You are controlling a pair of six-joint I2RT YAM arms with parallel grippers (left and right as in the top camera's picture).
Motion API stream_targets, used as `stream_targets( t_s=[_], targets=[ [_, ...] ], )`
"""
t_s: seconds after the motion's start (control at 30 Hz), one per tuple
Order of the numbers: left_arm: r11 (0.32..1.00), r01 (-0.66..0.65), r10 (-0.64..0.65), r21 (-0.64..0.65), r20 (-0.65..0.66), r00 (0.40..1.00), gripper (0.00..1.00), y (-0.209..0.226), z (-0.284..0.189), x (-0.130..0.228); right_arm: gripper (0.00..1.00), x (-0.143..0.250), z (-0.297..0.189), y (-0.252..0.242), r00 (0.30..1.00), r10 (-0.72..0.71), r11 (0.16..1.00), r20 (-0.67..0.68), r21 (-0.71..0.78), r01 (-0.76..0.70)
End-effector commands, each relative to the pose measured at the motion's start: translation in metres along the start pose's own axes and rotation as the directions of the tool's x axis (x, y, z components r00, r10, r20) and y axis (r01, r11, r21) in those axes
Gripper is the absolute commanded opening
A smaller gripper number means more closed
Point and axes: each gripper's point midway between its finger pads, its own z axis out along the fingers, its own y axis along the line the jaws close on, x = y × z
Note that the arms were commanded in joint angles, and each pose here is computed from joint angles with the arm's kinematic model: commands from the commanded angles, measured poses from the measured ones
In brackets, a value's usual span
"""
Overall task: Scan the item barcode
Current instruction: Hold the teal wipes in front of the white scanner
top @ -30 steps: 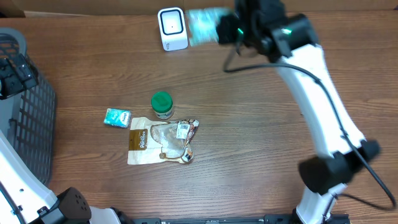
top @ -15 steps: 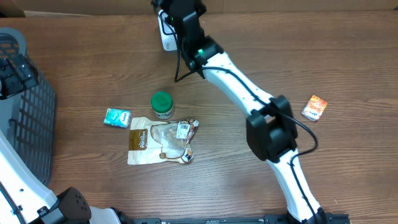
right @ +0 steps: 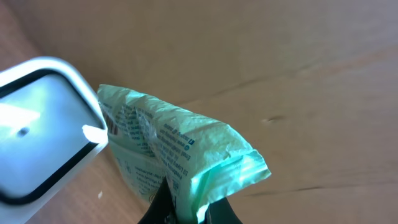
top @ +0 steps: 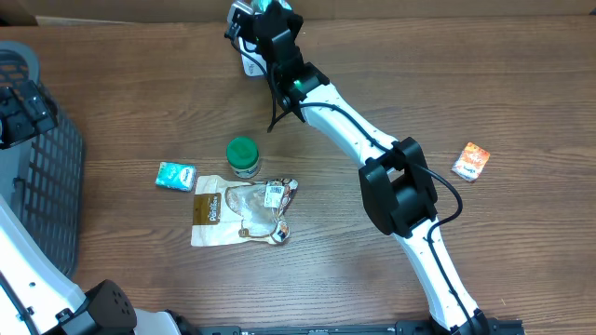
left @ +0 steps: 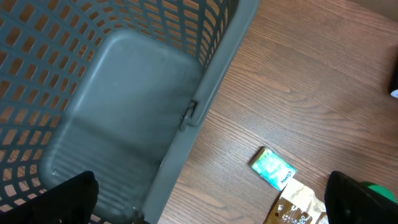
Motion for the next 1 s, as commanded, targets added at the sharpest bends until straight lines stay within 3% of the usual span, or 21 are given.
stream_targets(
  t_s=[0.0, 0.7, 0.97],
  targets=[
    [1.0, -0.011, 0.011, -0.004, 0.009, 1.0, 1.0, 0.001, -0.001, -0.003, 0.04, 0.001, 0.002, 0.006, 1.0, -0.015, 1.0, -0.003, -0.021, 0.015],
    [1.0, -0.011, 0.011, -0.004, 0.009, 1.0, 1.0, 0.001, -0.001, -0.003, 0.04, 0.003, 0.007, 0.037, 0.999, -0.035, 0.997, 0.008, -0.063, 0.035],
    [1.0, -0.011, 0.011, -0.004, 0.009, 1.0, 0.99, 0.001, -0.001, -0.003, 0.04, 0.016, 0.001, 0.071, 0.99, -0.137, 0.975, -0.035, -0.18, 0.129]
  ],
)
